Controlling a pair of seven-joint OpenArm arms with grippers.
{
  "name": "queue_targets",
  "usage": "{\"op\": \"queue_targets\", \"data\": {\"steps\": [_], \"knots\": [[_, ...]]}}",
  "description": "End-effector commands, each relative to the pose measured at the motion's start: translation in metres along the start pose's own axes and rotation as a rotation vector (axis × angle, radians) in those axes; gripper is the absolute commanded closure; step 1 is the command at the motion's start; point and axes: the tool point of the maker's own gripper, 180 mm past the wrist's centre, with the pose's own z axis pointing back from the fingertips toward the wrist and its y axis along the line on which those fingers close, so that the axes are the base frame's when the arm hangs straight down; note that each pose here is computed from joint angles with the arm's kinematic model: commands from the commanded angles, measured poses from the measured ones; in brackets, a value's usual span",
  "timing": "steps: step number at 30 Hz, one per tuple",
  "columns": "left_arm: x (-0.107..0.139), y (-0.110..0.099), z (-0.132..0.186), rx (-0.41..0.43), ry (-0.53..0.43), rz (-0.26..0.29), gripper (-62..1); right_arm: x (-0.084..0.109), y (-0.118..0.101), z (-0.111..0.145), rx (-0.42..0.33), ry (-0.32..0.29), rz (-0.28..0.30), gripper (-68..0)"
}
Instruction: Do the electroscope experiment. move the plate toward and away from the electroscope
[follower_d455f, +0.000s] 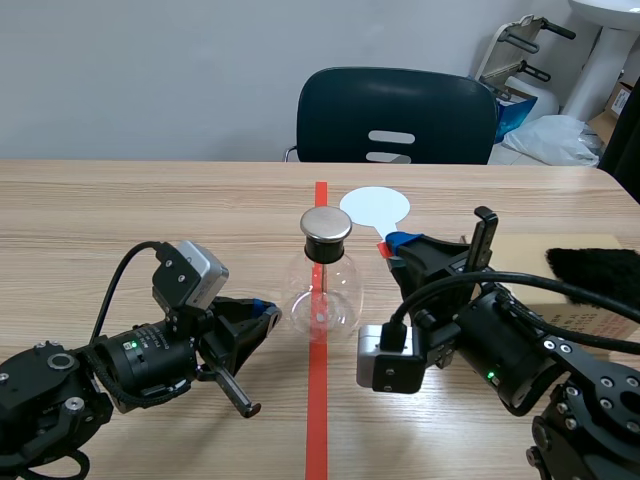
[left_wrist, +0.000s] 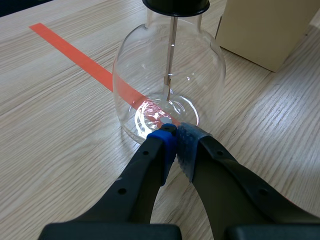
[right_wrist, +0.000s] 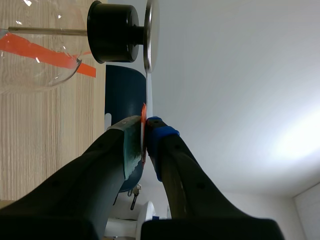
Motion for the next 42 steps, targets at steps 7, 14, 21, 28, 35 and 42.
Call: {"op": "queue_targets", "data": {"steps": [7,14,21,28,35,42], "knots": [[0.0152,-0.0029,-0.0036,-0.006,-0.052,0.000,-3.6,-0.0053,-0.0106,-0.0035,-0.036,0.004,0.018,-0.7],[0.0152,-0.0029,-0.0036,-0.006,-0.052,0.000,-3.6,-0.0053,-0.0106,-0.0035,-0.036,0.004,0.018,-0.7],[0.0152,-0.0029,-0.0036,-0.006,-0.052,0.000,-3.6,-0.0053,-0.0106,-0.0035,-0.036,0.004,0.018,-0.7],[0.0152,-0.0029,-0.0036,-0.006,-0.052,0.000,-3.6,-0.0052,-0.0106,-0.0035,-0.036,0.004,0.018,-0.7],[0.0152,-0.0029,-0.0036,-0.006,-0.052,0.000,-3.6,-0.0039,-0.0106,-0.0035,-0.036,-0.004,0.018,-0.7],[0.0152,-0.0029,-0.0036,-0.006,-0.052,0.000,-3.6,-0.0025,-0.0105,-0.0035,-0.036,-0.011,0.018,-0.7]]}}
